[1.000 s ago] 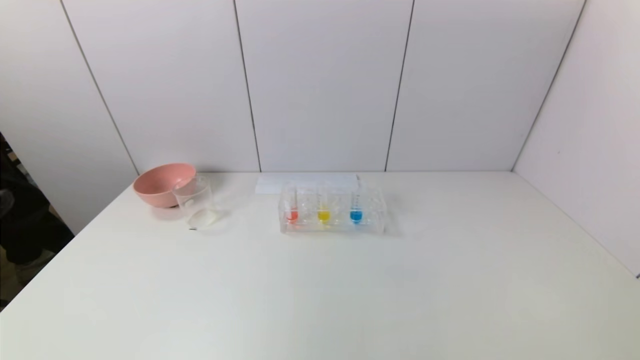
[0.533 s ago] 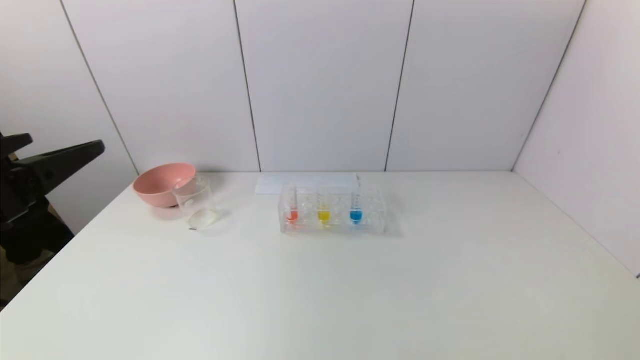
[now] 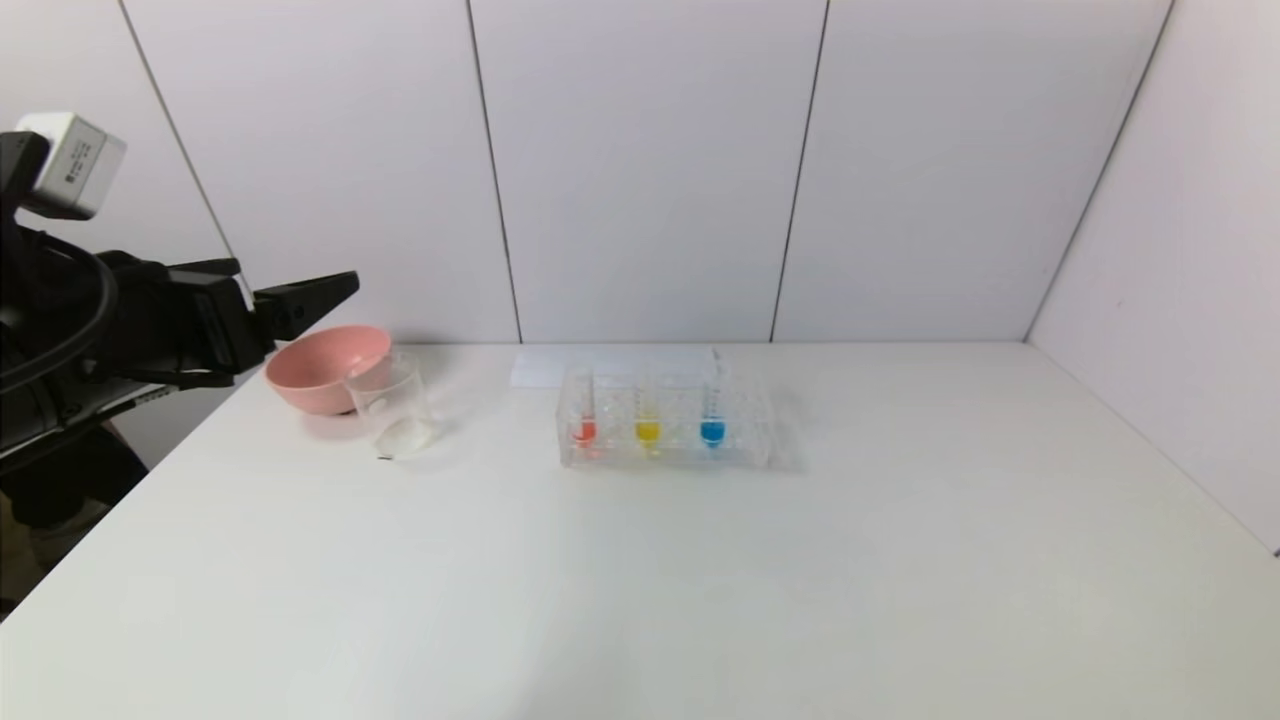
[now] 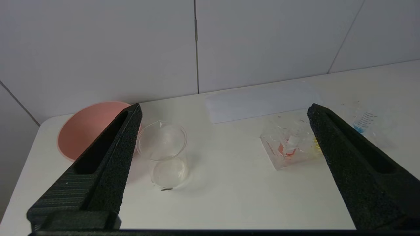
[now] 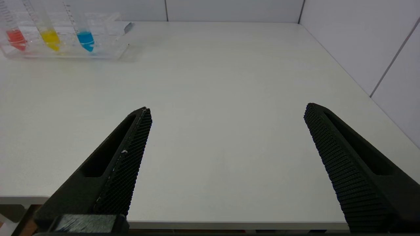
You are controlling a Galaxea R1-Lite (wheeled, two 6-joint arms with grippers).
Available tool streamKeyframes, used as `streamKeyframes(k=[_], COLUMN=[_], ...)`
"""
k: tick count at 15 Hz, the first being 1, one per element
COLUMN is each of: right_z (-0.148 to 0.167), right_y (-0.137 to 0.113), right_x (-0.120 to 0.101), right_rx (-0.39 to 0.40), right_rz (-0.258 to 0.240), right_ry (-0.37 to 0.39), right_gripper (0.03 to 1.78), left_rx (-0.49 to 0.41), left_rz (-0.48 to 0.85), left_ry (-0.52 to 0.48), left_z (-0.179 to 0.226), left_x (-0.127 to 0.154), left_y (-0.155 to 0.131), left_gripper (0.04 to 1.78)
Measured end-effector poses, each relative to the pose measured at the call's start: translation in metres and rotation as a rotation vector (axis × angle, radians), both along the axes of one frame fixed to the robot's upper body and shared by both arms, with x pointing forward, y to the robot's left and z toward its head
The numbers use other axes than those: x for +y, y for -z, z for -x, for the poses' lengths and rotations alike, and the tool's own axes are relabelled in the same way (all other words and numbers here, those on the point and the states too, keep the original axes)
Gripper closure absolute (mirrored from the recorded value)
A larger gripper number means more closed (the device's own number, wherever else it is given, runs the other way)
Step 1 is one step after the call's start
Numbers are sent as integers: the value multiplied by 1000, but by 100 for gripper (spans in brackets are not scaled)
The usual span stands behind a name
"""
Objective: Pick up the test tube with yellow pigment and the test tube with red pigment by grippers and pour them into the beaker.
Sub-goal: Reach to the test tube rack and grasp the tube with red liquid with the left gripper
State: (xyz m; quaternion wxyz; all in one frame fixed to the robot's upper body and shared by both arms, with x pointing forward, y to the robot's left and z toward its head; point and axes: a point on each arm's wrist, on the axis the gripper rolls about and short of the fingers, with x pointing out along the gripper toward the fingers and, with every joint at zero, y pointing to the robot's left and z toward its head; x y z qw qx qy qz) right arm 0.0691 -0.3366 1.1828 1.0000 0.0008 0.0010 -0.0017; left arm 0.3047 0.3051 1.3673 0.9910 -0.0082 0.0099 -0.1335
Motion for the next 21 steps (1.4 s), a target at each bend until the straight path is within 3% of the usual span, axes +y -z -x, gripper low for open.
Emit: streamKeyframes(k=[7,15,21], right_z=[0,0,0], right_y=[0,0,0], right_x=[0,0,0], right_rx=[0,0,0], right_rz=[0,0,0], right_ry=[0,0,0], right_gripper=[11,11,11], left_rx=[-1,9,-61], left_rz=[8,0,21], left_ry=[58,158,191], left_z=[-43,-62,-71], left_x=[-19,-54,-74], left_y=[27,59,87], left_gripper=[6,6,6])
